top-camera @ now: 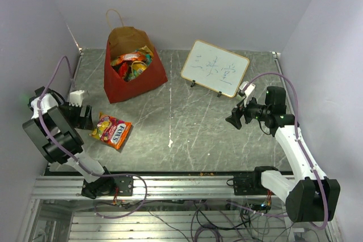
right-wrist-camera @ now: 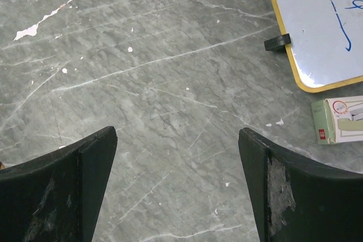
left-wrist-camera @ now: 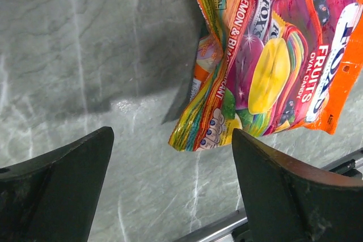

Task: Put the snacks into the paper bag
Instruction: Pick up the snack from the center of the board.

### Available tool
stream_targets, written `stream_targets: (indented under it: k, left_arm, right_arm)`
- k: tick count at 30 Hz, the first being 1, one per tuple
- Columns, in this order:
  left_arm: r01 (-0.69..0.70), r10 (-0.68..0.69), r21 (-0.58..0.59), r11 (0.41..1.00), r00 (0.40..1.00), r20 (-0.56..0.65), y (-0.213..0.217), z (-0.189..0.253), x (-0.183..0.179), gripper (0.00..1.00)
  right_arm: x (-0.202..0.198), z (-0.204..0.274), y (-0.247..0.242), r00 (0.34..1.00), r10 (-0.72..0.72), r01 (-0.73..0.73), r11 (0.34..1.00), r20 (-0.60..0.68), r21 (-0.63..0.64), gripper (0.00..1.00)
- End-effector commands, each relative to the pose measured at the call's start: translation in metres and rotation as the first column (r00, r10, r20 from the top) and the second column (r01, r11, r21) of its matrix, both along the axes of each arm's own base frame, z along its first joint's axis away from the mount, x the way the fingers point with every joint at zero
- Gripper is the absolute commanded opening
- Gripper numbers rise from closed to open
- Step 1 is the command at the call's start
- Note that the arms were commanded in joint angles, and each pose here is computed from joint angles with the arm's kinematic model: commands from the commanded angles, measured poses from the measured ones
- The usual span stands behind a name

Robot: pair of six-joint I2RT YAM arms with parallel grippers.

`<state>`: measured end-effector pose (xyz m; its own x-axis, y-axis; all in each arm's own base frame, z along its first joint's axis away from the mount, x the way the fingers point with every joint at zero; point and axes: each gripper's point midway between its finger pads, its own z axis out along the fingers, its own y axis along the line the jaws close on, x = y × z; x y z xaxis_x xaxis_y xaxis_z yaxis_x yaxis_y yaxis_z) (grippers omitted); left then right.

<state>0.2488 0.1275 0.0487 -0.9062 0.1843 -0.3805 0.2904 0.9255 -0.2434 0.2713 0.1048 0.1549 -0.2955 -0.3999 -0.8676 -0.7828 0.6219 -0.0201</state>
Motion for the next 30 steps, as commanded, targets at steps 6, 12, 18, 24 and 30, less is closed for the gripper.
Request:
stream_targets:
  k: [6,12,18,24,30]
  left_arm:
    - [0.093,-0.099,-0.144,0.985,0.994,-0.040,-0.025,-0.029,-0.007,0.91]
    - [0.153,-0.161,-0.150,0.977,0.986,-0.044,-0.044,-0.037,-0.007,0.86]
    - [0.192,-0.200,-0.201,0.961,0.979,-0.022,-0.064,-0.035,-0.008,0.75]
    - [0.213,-0.222,-0.190,0.958,0.975,-0.023,-0.073,-0.036,-0.005,0.63]
    - [0.207,-0.207,-0.208,0.956,0.978,0.023,-0.079,-0.025,0.004,0.46]
  right_arm:
    - [0.003,-0.005,-0.004,1.000,-0.012,0.011,1.000,-0.004,-0.010,0.89]
    - [0.003,-0.006,-0.005,1.000,-0.014,0.014,1.000,-0.002,-0.014,0.89]
    - [0.004,-0.007,-0.004,1.000,-0.011,0.011,1.000,-0.005,-0.015,0.89]
    - [0.003,-0.007,-0.004,1.000,-0.010,0.010,1.000,-0.004,-0.015,0.89]
    - [0.003,-0.007,-0.005,1.000,-0.010,0.010,1.000,-0.005,-0.018,0.89]
